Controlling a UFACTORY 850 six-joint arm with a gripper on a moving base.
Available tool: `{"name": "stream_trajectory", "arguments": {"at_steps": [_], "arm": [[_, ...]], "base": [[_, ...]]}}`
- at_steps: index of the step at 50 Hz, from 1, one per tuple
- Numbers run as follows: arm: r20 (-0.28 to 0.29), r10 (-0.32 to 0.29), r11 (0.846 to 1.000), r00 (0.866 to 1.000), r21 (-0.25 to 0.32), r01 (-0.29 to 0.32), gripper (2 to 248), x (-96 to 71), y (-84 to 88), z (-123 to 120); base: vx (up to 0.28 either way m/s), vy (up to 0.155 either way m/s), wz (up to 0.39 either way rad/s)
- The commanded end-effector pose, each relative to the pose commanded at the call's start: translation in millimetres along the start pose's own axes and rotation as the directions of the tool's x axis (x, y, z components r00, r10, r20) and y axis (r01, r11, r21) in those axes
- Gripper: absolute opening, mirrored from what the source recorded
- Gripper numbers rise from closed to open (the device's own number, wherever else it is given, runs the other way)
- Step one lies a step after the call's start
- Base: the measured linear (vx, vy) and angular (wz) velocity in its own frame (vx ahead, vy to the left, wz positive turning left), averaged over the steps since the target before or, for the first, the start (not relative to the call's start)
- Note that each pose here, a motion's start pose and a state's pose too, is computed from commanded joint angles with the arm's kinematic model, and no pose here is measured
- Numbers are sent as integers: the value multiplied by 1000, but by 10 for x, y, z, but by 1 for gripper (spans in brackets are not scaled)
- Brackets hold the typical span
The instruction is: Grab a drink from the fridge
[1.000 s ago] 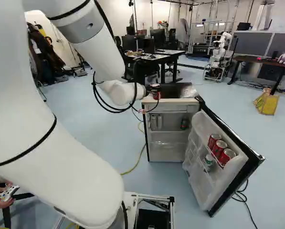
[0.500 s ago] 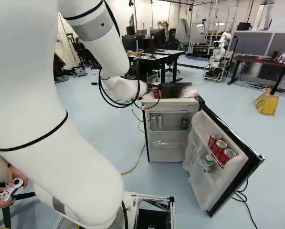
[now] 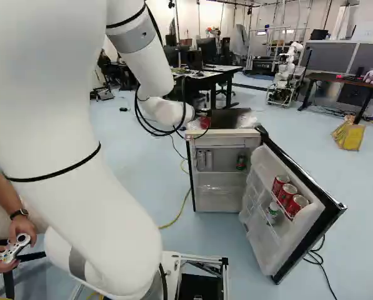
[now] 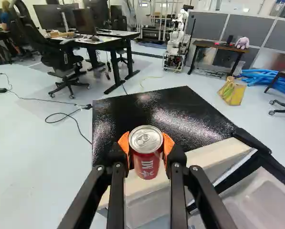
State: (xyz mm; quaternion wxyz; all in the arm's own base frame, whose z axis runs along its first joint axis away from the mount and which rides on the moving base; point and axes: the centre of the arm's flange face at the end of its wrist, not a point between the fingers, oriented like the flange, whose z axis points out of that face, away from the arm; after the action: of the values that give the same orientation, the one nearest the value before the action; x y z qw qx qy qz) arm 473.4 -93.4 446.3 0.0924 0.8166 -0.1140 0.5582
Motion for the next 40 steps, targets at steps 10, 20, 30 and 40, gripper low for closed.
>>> {"name": "stream_trajectory", "arguments": {"at_steps": [10, 20, 30, 40], "arm": [[17, -1, 1000, 1000, 7, 1, 90, 29, -38, 131], [34, -2, 1000, 999, 13, 2, 90, 56, -76, 259], [45, -3, 1000, 999, 17, 2, 90, 71, -101, 339], [46, -3, 1000, 999, 18, 2, 90, 79, -109, 367]], "base": [[0, 0, 0], [0, 0, 0], [0, 0, 0], [0, 0, 0]]}}
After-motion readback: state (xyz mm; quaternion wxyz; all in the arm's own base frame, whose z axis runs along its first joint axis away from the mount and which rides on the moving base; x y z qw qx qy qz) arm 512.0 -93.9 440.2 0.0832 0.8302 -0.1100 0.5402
